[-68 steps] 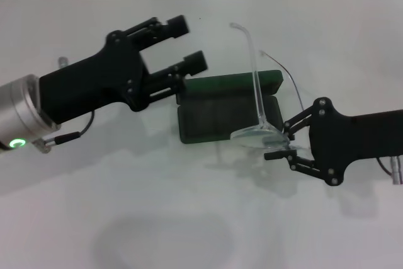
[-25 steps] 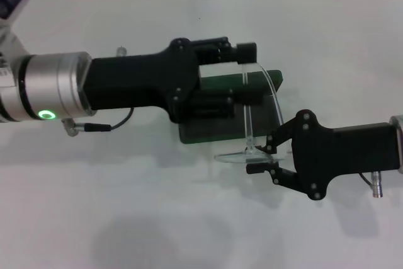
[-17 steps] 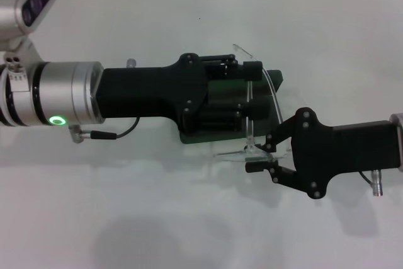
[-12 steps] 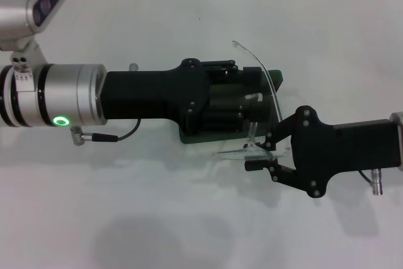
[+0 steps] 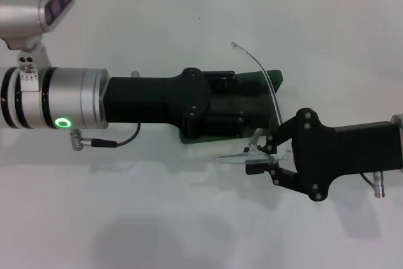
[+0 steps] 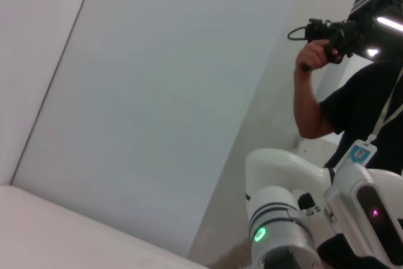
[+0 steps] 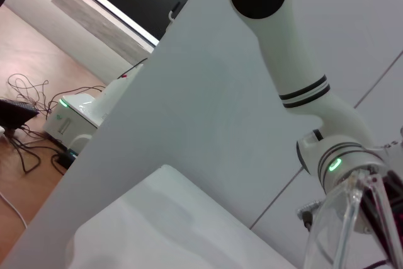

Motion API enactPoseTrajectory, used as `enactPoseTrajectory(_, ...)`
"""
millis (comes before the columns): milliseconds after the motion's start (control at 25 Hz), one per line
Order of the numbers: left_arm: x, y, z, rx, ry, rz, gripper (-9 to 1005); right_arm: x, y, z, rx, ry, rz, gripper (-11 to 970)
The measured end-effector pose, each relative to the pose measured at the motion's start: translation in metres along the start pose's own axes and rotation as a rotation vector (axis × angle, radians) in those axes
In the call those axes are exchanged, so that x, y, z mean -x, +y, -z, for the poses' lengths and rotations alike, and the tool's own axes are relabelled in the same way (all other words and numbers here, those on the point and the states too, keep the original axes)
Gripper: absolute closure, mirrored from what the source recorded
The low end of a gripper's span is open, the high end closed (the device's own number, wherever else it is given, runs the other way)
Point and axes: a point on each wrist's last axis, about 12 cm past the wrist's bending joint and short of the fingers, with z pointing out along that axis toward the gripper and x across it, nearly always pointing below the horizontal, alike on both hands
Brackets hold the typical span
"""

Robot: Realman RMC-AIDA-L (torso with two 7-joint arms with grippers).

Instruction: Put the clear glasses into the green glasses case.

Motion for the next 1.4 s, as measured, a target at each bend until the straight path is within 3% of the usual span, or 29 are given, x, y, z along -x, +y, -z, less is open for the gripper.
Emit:
enactPoseTrajectory(360, 0.000, 0.000, -0.005, -0.011, 0.019, 0.011, 299, 0.001, 0.002, 0.003, -0.001, 0.002, -0.001, 838)
enactPoseTrajectory(560, 0.005, 0.001, 0.004, 0.006, -0.014, 0.002, 299, 0.002, 0.005, 0.005, 0.004, -0.006, -0.005, 838)
enactPoseTrajectory(800, 0.002, 0.004, 0.031, 0.104, -0.050, -0.005, 299, 0.022, 0.011, 0.018, 0.032, -0.164, 0.033, 838)
enactPoseTrajectory(960, -0.001, 0.005, 0.038, 0.141, -0.057, -0.002, 300, 0.034, 0.014, 0.020, 0.039, -0.279, 0.054, 838)
enactPoseTrajectory(1240, -0.002, 0.006, 0.025, 0.116, -0.050, -0.035, 300, 0.039, 0.014, -0.001, 0.051, -0.384, 0.086, 838)
enactPoseTrajectory(1400, -0.001, 0.007, 0.013, 0.106, -0.057, -0.069, 300, 0.040, 0.013, -0.020, 0.052, -0.466, 0.040, 838)
